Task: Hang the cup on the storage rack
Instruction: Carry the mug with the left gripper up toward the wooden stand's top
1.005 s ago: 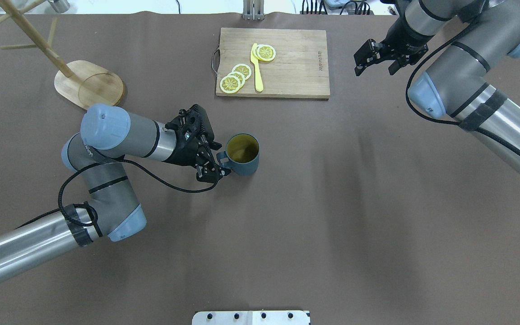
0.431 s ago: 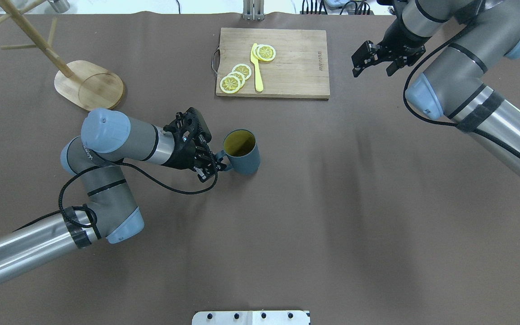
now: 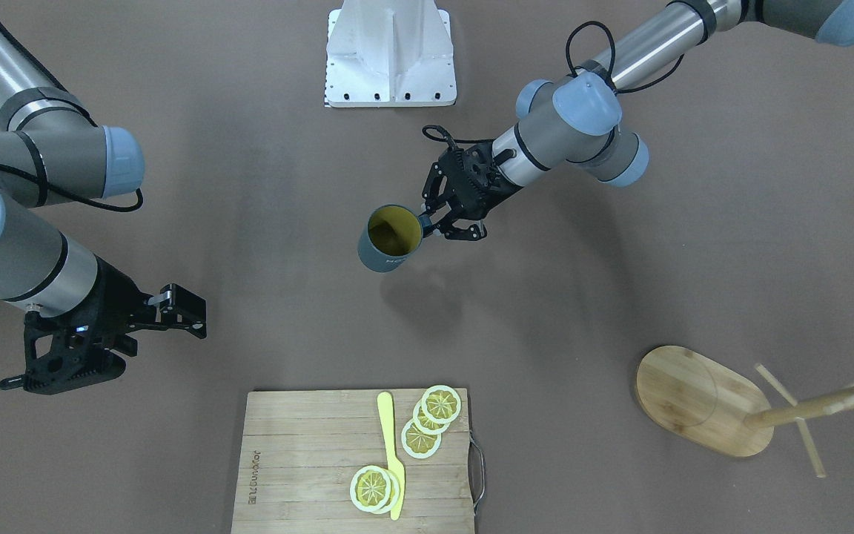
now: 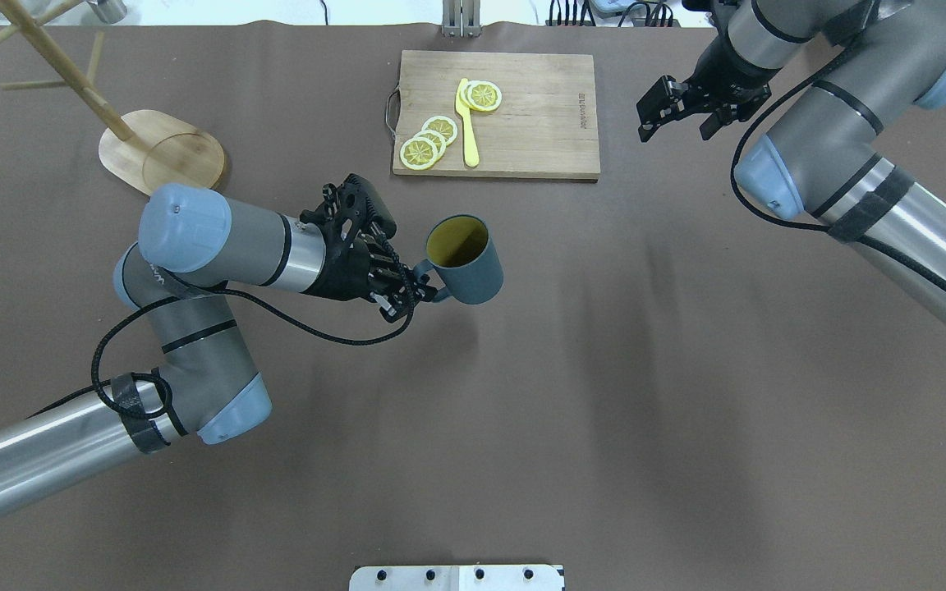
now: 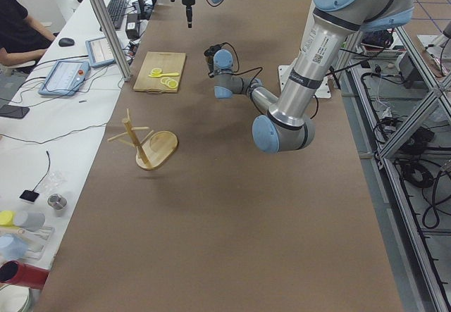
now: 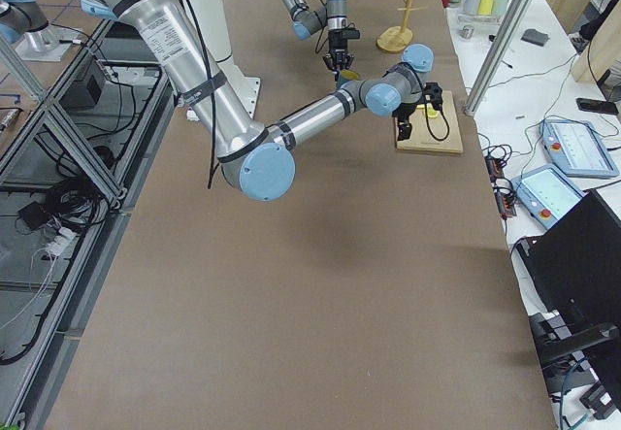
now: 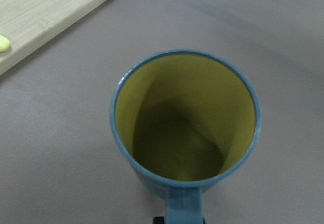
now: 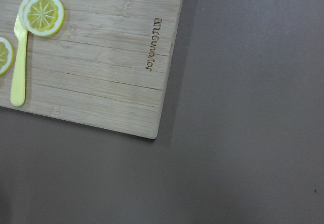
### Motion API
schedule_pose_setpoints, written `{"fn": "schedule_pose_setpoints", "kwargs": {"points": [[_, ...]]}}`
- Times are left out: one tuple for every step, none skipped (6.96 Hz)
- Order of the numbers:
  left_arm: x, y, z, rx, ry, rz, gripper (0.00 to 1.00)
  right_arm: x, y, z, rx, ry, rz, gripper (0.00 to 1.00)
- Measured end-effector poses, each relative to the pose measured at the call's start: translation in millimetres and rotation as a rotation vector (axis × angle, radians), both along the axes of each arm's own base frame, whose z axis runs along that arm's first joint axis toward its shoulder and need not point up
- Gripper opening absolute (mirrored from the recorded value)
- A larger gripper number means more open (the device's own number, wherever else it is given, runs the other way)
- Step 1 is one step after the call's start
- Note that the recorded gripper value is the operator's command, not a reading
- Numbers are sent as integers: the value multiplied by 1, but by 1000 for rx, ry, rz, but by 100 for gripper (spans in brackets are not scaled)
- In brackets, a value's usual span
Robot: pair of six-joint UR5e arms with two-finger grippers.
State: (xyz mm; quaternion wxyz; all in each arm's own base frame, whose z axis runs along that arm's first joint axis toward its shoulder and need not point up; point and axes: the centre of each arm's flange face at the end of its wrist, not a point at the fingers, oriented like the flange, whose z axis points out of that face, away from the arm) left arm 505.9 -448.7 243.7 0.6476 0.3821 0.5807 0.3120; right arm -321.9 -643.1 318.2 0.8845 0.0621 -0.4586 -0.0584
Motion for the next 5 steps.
{"fn": "schedule_pose_setpoints", "kwargs": {"points": [[-19,-5,-17,-48,50,-26,0,-2,1,-1,0,-2,-1,100],[-45,-22,-27,-114,103,-72,0,-3,2,-2,2,-3,-2,100],[-72,-41,-32,-193,167,-137,0,-5,3,-4,4,-4,-4,100],[-92,-56,-35,-271,246,-224,0,-8,5,-6,7,-6,-8,100],[-104,-66,-36,-341,326,-317,0,-9,6,-8,11,-7,-10,100]]}}
